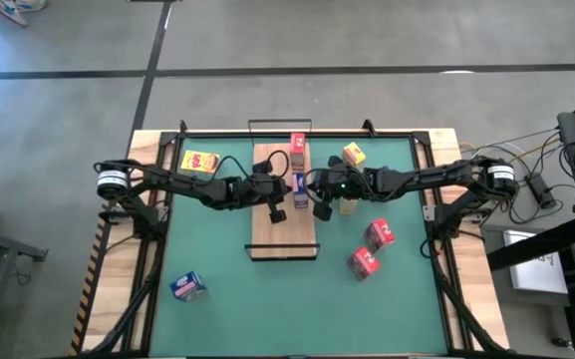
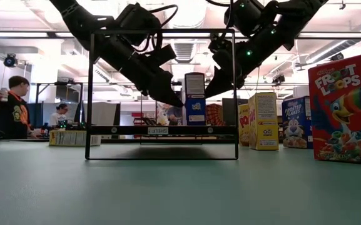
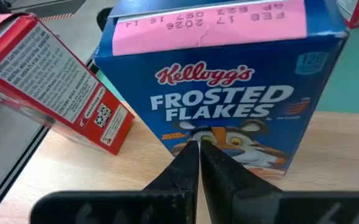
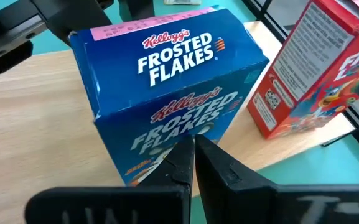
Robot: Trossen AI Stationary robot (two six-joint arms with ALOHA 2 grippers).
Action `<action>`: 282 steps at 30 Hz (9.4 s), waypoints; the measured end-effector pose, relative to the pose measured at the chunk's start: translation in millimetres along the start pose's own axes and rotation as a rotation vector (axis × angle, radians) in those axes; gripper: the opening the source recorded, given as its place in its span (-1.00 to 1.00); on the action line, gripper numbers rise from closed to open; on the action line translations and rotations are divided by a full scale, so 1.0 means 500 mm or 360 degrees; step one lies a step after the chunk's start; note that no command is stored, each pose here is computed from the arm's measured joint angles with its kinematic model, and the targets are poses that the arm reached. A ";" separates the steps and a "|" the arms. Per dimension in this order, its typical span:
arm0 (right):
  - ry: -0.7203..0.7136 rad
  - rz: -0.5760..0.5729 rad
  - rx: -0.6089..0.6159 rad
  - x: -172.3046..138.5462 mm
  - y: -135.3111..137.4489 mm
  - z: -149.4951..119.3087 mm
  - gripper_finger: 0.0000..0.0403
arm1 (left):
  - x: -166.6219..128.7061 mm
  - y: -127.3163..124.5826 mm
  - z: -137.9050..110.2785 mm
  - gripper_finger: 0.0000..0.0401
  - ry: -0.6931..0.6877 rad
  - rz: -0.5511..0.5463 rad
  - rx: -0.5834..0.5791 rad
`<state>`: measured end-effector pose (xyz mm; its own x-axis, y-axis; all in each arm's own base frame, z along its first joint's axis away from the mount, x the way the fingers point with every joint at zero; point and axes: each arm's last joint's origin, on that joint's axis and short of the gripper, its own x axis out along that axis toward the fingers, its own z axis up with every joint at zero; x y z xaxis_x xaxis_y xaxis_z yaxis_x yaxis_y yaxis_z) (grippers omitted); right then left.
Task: Stack cereal on shelf
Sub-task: Put the middle blue cereal box on the shelf, then put the bottom yellow cereal box on the shelf
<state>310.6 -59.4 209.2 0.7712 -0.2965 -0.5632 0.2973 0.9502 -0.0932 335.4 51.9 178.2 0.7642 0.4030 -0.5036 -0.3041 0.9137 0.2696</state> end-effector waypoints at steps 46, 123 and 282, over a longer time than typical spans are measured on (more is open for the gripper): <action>-0.0090 0.0145 -0.0077 -0.106 0.047 0.030 -0.96 | -0.265 0.098 -0.003 -1.00 0.0482 0.0362 -0.0180; 0.1264 -0.0678 0.1438 -0.082 -0.036 0.067 -0.06 | -0.339 0.132 -0.042 -1.00 0.0681 0.1173 0.0118; 0.1247 -0.0466 0.1501 -0.007 0.207 0.235 -0.19 | -0.335 0.129 -0.052 -1.00 0.0711 0.1150 0.0149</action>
<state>404.8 28.5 298.0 0.1648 -0.0411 -0.9855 0.9348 0.3253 0.1427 172.9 44.8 258.6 0.0984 0.8861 -0.4529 -0.5674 0.4238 0.7060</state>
